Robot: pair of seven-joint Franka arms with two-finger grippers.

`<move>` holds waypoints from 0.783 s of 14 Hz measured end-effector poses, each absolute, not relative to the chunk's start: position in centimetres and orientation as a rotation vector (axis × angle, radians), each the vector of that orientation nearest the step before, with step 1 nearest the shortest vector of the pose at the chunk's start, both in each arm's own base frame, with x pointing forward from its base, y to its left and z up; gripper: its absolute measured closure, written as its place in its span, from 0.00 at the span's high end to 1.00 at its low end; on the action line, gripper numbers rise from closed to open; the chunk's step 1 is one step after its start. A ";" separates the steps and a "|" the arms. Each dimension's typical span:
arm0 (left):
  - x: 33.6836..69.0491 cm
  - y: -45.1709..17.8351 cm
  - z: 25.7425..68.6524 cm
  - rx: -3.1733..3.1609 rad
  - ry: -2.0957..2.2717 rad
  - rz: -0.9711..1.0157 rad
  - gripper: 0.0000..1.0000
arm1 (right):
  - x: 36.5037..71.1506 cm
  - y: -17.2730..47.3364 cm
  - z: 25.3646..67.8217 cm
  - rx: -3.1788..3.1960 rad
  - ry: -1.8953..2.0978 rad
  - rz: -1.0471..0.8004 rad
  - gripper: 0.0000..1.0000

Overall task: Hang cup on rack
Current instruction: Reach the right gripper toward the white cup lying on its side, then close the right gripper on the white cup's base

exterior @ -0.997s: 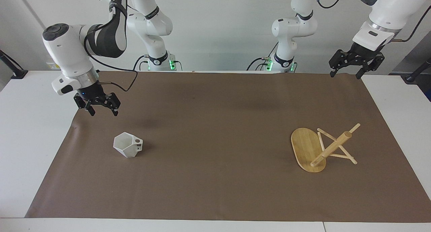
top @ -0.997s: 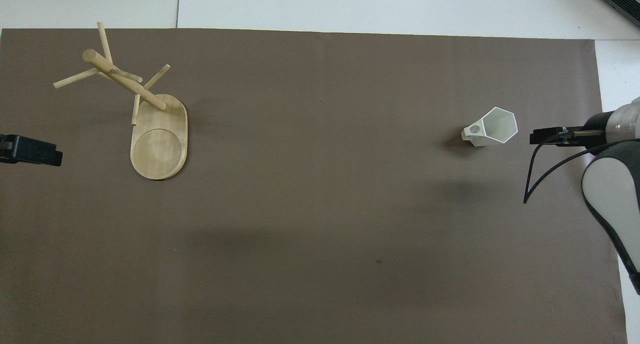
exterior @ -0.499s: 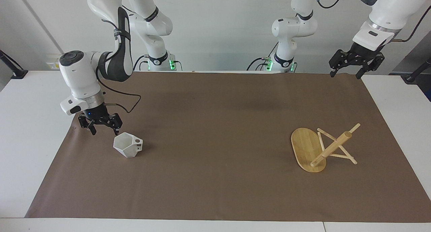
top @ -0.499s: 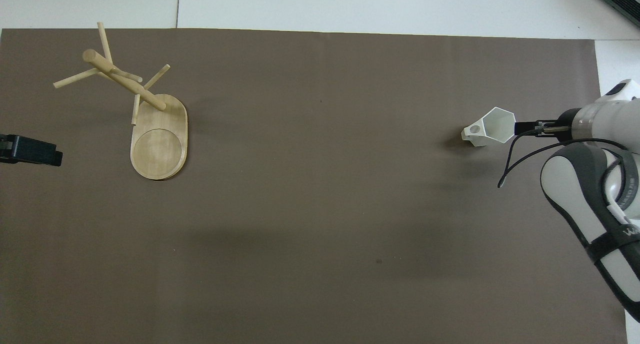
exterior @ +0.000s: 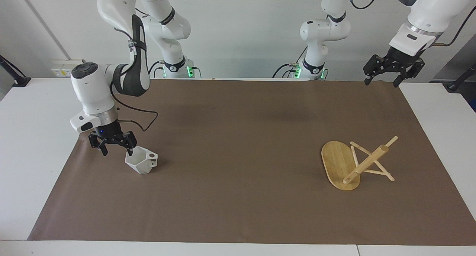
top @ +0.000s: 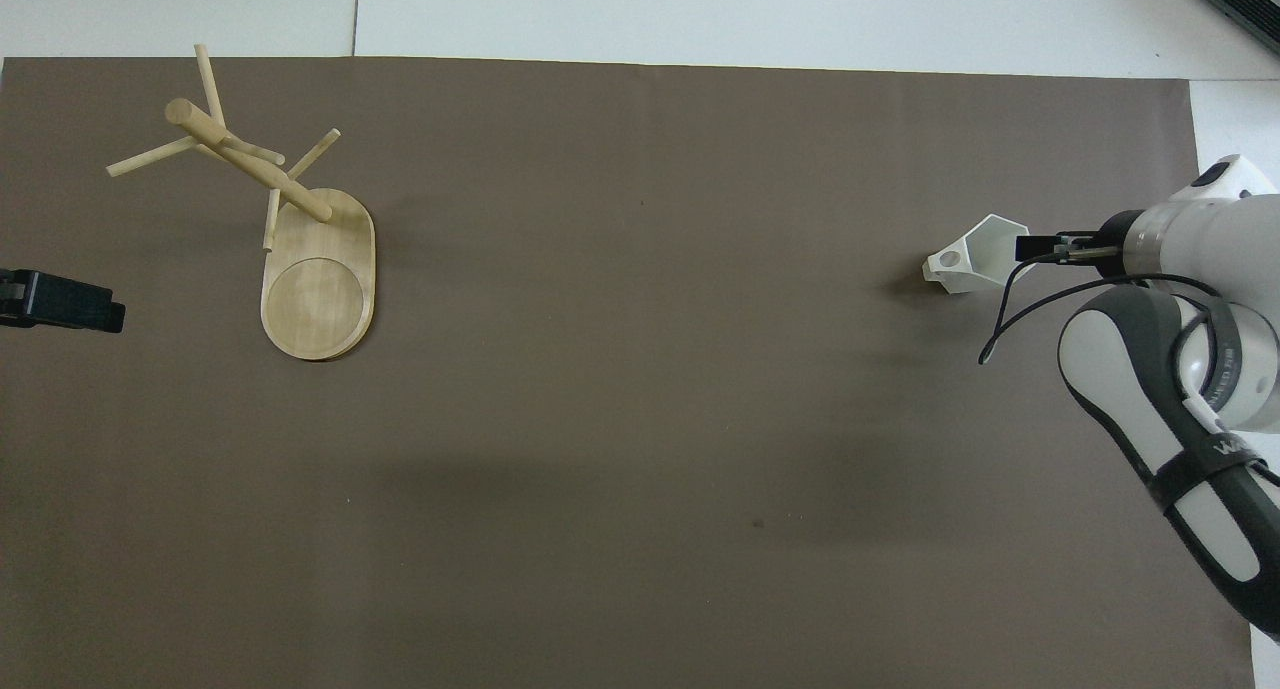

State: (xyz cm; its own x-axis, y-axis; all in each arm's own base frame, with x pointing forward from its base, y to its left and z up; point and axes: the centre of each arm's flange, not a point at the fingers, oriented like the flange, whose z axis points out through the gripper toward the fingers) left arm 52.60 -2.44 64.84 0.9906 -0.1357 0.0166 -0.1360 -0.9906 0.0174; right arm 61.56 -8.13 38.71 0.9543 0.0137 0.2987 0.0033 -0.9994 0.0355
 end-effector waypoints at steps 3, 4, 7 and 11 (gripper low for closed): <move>52.6 -2.4 64.8 3.116 -0.213 0.024 1.00 | 61.8 -7.8 37.7 3.074 0.023 0.462 1.00; 52.6 -2.4 64.8 3.116 -0.213 0.024 1.00 | 61.9 -7.5 37.2 3.078 0.034 0.451 1.00; 52.6 -2.4 64.8 3.116 -0.213 0.024 1.00 | 62.1 -6.2 36.1 3.085 0.071 0.426 1.00; 52.6 -2.4 64.8 3.116 -0.213 0.024 1.00 | 62.2 -6.4 36.1 3.074 0.147 0.425 1.00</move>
